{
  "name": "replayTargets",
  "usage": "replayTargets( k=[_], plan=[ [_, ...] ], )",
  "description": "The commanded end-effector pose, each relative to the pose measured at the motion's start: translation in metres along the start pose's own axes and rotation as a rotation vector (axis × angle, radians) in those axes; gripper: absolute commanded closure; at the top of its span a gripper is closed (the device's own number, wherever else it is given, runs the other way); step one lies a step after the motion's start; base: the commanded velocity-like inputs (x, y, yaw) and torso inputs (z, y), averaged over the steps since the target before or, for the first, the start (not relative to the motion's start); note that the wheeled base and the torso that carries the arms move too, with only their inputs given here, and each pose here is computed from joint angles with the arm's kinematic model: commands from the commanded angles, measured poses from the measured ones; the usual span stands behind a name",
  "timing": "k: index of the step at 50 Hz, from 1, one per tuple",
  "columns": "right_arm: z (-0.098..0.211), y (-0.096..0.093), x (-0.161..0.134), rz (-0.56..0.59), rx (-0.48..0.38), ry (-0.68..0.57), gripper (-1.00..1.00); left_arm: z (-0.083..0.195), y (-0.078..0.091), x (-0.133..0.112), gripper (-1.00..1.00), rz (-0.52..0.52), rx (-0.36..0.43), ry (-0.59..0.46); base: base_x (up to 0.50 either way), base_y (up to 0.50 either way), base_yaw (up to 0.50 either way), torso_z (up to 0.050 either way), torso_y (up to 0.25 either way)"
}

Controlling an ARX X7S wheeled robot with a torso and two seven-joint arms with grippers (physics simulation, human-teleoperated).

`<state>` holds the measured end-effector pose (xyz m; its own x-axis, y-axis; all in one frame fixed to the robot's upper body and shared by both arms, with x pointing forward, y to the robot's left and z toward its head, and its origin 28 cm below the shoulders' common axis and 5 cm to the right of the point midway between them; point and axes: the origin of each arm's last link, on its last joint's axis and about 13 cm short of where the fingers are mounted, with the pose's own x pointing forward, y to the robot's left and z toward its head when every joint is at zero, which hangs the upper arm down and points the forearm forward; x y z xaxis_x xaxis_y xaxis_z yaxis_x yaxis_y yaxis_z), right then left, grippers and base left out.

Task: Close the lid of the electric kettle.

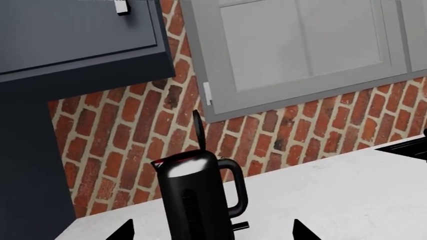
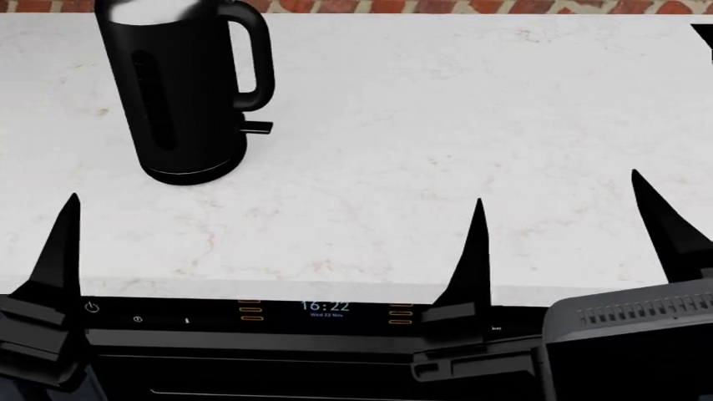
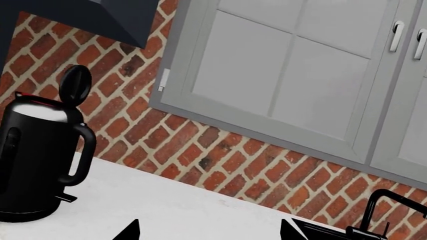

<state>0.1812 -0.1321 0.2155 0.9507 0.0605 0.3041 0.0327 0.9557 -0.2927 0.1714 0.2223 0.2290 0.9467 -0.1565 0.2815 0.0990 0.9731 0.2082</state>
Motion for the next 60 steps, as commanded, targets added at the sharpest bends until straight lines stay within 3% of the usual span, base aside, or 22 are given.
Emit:
replayTargets(
  k=[1,10,22,44,60],
  plan=[
    [0.0025,0.0001,-0.0005,0.011,0.001,-0.008,-1.00,-0.0012,-0.0003,0.0012,-1.00,-0.004,-0.001,0.007,0.00,0.50,0.00,0.000,0.000],
    [0.0049,-0.0021,0.0017,-0.019,0.013,-0.008,-1.00,-0.0065,-0.0005,-0.0006,-1.00,-0.002,-0.006,0.025,0.00,0.50,0.00,0.000,0.000],
    [0.0075,-0.0005,0.0009,0.003,0.026,-0.022,-1.00,-0.0062,-0.0010,0.0002,-1.00,-0.008,-0.008,0.027,0.00,0.00,0.00,0.000,0.000],
    [0.0085,0.0018,-0.0002,0.017,-0.014,-0.039,-1.00,-0.0061,0.0011,-0.0003,-1.00,0.001,-0.008,0.023,0.47,0.18,0.00,0.000,0.000],
    [0.0079,-0.0036,0.0005,-0.024,0.059,-0.029,-1.00,-0.0053,-0.0001,-0.0016,-1.00,-0.002,-0.002,0.027,0.29,0.20,0.00,0.000,0.001]
  ],
)
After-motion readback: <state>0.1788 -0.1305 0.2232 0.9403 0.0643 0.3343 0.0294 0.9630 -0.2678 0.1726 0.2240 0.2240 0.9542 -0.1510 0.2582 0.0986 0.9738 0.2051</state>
